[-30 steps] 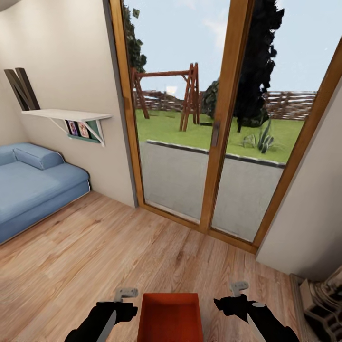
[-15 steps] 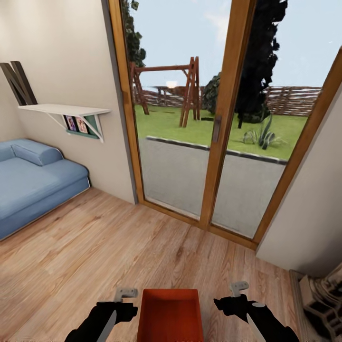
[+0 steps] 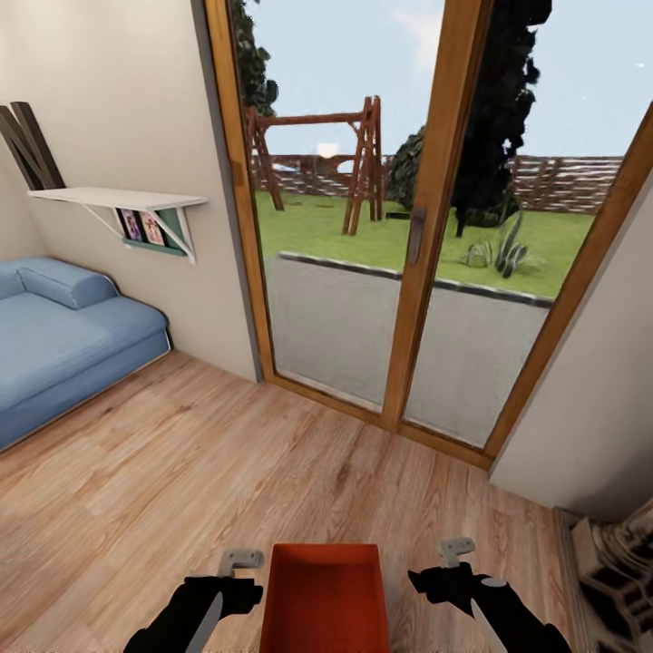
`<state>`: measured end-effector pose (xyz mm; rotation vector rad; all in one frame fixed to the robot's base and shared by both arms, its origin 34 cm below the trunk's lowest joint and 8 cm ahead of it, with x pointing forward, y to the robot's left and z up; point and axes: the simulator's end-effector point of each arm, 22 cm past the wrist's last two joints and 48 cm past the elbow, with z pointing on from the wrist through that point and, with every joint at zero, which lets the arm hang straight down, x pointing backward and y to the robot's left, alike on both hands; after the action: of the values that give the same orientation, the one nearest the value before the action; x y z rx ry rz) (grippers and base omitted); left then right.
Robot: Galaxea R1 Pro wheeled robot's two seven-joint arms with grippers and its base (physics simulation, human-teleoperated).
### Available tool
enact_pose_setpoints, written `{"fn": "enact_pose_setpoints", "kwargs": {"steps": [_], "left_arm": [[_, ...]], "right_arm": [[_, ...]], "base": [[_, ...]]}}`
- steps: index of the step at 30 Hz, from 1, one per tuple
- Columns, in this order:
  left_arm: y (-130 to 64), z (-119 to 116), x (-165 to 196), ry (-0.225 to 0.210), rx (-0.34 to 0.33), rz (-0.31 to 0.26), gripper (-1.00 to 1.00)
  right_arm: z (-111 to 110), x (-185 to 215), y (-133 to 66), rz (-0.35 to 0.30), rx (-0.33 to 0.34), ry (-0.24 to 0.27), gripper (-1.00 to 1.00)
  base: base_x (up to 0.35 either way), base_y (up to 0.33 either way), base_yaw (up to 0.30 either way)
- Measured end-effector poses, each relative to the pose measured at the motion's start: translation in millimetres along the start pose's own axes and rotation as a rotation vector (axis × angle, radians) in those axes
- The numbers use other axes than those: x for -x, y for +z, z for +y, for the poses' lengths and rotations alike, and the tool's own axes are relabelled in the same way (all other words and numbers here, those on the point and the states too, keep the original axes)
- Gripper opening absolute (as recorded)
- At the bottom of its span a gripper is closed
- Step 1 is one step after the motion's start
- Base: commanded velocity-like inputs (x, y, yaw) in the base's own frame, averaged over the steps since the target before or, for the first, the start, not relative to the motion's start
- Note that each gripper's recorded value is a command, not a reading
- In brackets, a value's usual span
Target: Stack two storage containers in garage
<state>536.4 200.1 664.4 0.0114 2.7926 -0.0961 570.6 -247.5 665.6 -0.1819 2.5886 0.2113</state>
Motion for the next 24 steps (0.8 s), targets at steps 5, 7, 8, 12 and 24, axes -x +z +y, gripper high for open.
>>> {"fn": "enact_pose_setpoints", "kwargs": {"steps": [5,7,8,12,24], "left_arm": [[8.0,0,-4,-0.001,-0.001,0.008,1.0],[11.2,0,-6,-0.001,-0.001,0.012,1.0],[12.8,0,-7,-0.002,-0.001,0.014,1.0],[19.3,0,-10,-0.002,-0.002,0.02,1.0],[39.3,2,-21,-0.004,-0.002,0.039,1.0]], "right_arm": [[0,-10,7.8,0.016,0.002,0.004,1.0],[1,-17,11.2,0.029,0.006,0.007,1.0],[1,-20,12.9,0.034,0.007,0.009,1.0],[2,-34,19.4,0.06,0.011,0.017,1.0],[31,-70,38.2,0.121,0.107,0.042,1.0]], "base": [[0.0,0.0,0.0],[0.0,0.0,0.0],[0.0,0.0,0.0],[0.0,0.0,0.0],[0.0,0.0,0.0]]}}
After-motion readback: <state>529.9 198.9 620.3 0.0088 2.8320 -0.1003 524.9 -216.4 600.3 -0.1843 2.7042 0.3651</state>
